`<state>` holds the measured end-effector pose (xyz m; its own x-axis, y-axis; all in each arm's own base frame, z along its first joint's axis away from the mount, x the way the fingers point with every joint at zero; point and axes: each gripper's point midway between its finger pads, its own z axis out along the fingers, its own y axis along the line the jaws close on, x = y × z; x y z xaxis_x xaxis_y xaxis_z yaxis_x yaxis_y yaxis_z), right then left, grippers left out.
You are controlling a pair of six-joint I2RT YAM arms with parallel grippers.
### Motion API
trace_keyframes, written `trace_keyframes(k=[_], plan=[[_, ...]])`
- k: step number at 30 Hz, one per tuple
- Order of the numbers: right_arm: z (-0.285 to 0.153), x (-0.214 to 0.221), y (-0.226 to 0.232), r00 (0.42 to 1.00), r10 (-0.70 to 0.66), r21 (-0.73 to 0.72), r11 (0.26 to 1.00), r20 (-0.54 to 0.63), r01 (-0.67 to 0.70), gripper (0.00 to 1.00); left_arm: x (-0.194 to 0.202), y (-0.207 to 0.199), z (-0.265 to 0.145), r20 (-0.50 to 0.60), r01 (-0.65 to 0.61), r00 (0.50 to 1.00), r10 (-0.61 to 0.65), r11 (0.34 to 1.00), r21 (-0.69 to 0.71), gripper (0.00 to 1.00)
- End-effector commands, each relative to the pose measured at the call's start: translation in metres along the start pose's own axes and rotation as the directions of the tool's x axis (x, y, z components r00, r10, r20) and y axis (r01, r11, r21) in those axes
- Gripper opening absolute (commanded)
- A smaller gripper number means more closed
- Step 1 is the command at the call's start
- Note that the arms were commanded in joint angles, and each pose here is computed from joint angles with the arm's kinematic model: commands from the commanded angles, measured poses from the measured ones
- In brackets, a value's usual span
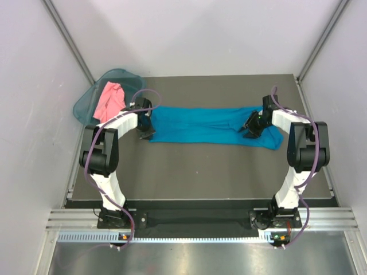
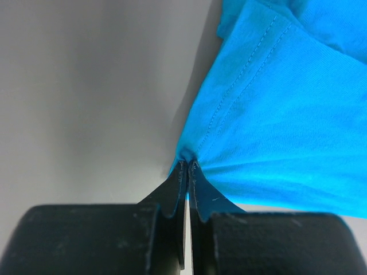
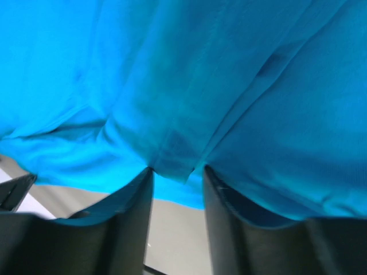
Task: Fold and stack the t-shirts
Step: Fold the tshirt
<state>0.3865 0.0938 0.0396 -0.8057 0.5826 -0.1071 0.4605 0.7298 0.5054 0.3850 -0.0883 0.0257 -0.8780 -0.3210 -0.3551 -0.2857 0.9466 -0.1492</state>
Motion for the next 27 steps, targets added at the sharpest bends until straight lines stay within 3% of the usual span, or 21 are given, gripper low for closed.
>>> trace_keyframes(k=[1, 4, 5, 6, 16, 19, 24, 27], plan=[[0.008, -0.015, 0.007, 0.999, -0.017, -0.009, 1.000, 0.034, 0.018, 0.38, -0.002, 0.004, -0.011, 0.010, 0.007, 1.000, -0.007, 1.000, -0.010, 0.03], [0.011, -0.019, 0.010, 0.999, -0.030, -0.018, 0.999, 0.045, 0.031, 0.28, -0.003, 0.003, -0.012, 0.013, 0.006, 1.000, -0.006, 1.000, -0.003, 0.03], [0.010, -0.022, 0.015, 0.998, -0.037, -0.033, 0.999, 0.049, 0.039, 0.09, -0.002, 0.004, -0.012, 0.013, 0.006, 1.000, -0.005, 1.000, -0.006, 0.03], [0.010, -0.024, 0.019, 0.998, -0.044, -0.046, 0.998, 0.053, 0.047, 0.01, -0.002, 0.004, -0.013, 0.013, 0.004, 1.000, -0.004, 1.000, -0.006, 0.02], [0.016, -0.071, 0.081, 0.979, -0.125, -0.180, 0.972, 0.163, 0.154, 0.00, 0.000, 0.007, -0.013, 0.014, -0.001, 1.000, 0.001, 1.000, -0.017, 0.00], [0.027, -0.093, 0.109, 0.968, -0.148, -0.226, 0.955, 0.201, 0.193, 0.02, 0.001, 0.007, -0.012, 0.011, -0.001, 1.000, 0.001, 1.000, -0.015, 0.00], [0.033, -0.128, 0.144, 0.947, -0.186, -0.284, 0.923, 0.261, 0.260, 0.27, 0.005, 0.009, -0.011, -0.001, -0.003, 1.000, 0.003, 1.000, -0.018, 0.02], [0.016, -0.136, 0.146, 0.940, -0.201, -0.262, 0.925, 0.274, 0.274, 0.43, 0.002, 0.009, -0.013, 0.007, -0.012, 1.000, 0.012, 1.000, -0.024, 0.18]])
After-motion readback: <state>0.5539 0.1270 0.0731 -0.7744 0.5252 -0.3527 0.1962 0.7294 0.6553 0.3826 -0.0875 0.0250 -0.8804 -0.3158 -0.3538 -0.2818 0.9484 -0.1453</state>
